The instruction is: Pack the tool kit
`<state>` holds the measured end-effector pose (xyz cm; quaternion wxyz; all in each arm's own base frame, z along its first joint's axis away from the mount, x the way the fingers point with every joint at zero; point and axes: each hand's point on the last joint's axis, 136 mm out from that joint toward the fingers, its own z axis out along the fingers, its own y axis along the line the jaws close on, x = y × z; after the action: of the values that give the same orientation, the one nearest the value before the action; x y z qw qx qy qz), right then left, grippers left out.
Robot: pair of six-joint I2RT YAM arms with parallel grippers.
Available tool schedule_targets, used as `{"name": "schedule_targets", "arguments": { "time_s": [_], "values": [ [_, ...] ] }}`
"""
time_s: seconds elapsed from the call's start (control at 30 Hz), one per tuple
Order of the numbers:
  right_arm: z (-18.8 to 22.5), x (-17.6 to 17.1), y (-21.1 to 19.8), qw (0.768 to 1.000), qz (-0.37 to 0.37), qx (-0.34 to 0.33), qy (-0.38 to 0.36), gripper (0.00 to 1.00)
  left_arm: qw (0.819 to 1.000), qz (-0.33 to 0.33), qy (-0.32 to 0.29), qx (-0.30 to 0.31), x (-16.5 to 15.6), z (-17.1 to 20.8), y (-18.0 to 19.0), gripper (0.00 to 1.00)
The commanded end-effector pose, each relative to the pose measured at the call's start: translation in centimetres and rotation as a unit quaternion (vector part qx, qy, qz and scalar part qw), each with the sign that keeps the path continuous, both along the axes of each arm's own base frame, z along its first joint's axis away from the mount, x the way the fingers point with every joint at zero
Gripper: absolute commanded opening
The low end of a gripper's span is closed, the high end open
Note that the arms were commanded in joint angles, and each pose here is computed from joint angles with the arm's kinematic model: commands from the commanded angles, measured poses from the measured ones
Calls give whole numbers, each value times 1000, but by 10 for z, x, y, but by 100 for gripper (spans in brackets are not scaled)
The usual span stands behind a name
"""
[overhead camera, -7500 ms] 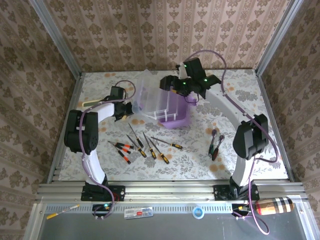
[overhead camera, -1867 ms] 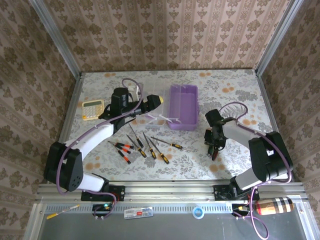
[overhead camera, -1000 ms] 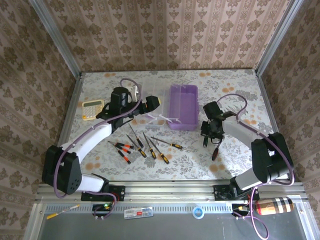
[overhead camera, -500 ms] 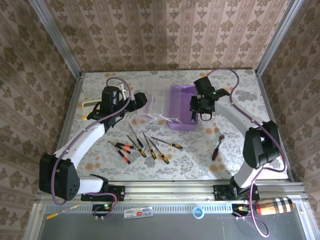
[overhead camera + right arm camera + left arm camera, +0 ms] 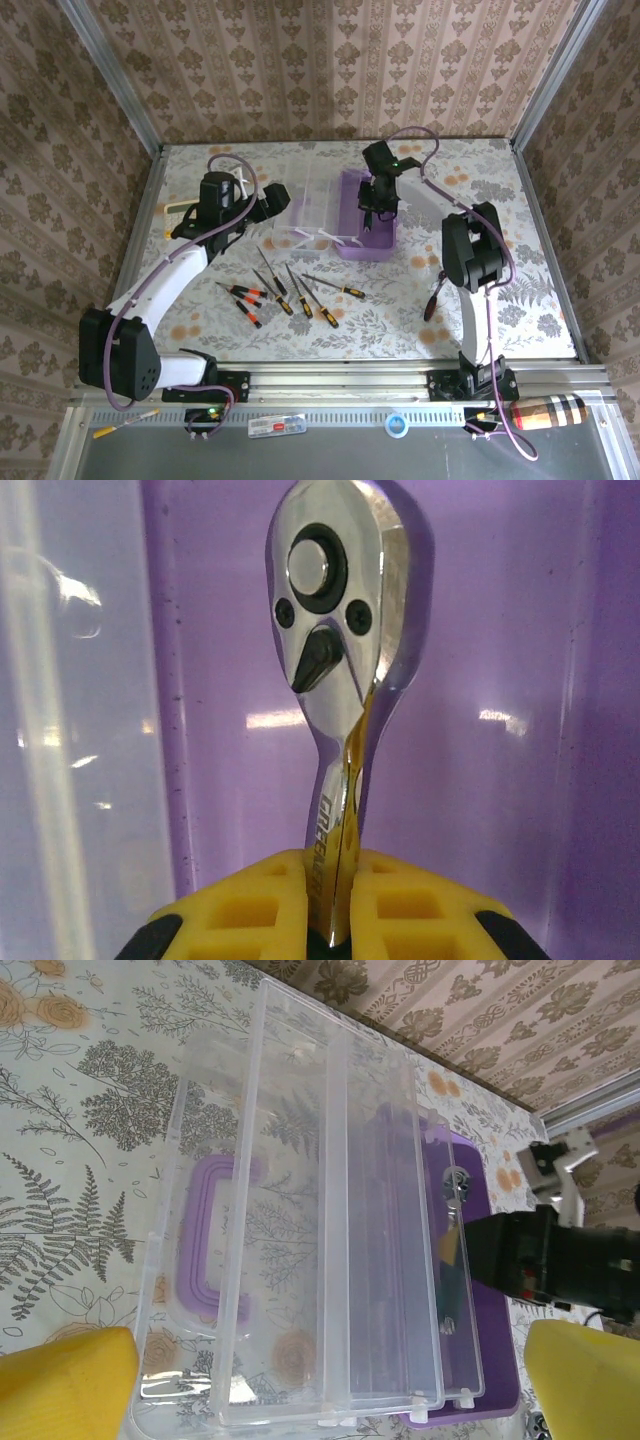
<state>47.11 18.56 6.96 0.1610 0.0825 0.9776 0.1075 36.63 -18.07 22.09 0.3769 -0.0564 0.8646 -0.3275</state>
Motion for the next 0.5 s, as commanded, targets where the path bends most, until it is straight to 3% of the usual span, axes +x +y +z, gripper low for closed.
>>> {"name": "schedule_targets", "arguments": {
  "time_s": [0.0,0.47],
  "values": [
    [9,6,5,1000,8,15,-5,13,1000,-3,-23,-16,2,22,0,100],
    [-26,6,9,998,19,40,36,18,999,-15,-28,-22,1,25,-4,100]
  ]
}}
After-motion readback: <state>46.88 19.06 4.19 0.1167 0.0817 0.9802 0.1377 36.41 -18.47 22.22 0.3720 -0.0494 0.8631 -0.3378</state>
